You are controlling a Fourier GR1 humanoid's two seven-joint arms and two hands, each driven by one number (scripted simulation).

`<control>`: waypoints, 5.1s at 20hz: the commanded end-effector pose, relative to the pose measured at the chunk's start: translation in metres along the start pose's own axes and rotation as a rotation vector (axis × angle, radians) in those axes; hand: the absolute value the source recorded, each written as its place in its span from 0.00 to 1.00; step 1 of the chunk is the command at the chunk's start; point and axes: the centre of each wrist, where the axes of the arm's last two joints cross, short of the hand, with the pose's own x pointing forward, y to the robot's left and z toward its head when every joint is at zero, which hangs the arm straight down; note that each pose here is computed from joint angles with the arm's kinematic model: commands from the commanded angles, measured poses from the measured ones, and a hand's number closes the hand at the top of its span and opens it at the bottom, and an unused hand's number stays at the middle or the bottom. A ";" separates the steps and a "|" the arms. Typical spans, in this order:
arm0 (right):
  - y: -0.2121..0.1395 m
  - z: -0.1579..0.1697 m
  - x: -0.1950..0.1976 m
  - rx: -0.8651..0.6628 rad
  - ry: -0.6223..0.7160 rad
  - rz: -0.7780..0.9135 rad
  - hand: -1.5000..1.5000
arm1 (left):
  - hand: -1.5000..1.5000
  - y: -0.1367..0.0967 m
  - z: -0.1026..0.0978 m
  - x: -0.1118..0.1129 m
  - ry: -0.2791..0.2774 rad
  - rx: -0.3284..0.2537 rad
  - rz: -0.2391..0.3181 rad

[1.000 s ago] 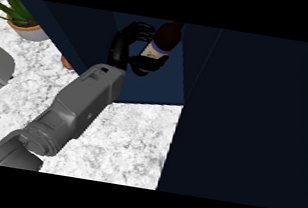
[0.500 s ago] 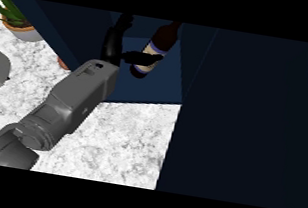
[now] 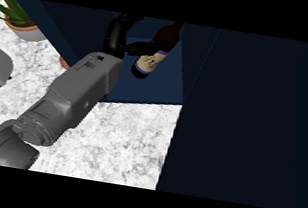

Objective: Pick up the wine, place it into the cabinet and close the cabinet

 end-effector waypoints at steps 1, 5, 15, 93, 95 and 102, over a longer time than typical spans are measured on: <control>-0.001 0.007 0.028 0.005 -0.005 -0.085 0.00 | 1.00 -0.019 -0.003 0.015 -0.048 -0.045 0.117; -0.006 0.006 0.034 -0.013 -0.012 -0.089 0.00 | 1.00 -0.012 -0.004 0.014 -0.072 -0.115 0.226; -0.007 0.013 0.049 -0.039 0.030 -0.082 0.00 | 0.00 -0.045 -0.007 0.039 -0.060 -0.220 0.286; 0.013 0.013 0.050 0.504 0.056 -0.100 1.00 | 0.00 0.239 0.206 -0.005 -0.089 -0.201 0.476; 0.015 0.008 0.041 0.481 0.047 -0.124 1.00 | 0.00 0.242 0.207 -0.002 -0.106 -0.224 0.485; 0.018 -0.005 0.035 0.508 0.032 -0.144 1.00 | 0.00 0.254 0.200 -0.001 -0.090 -0.224 0.466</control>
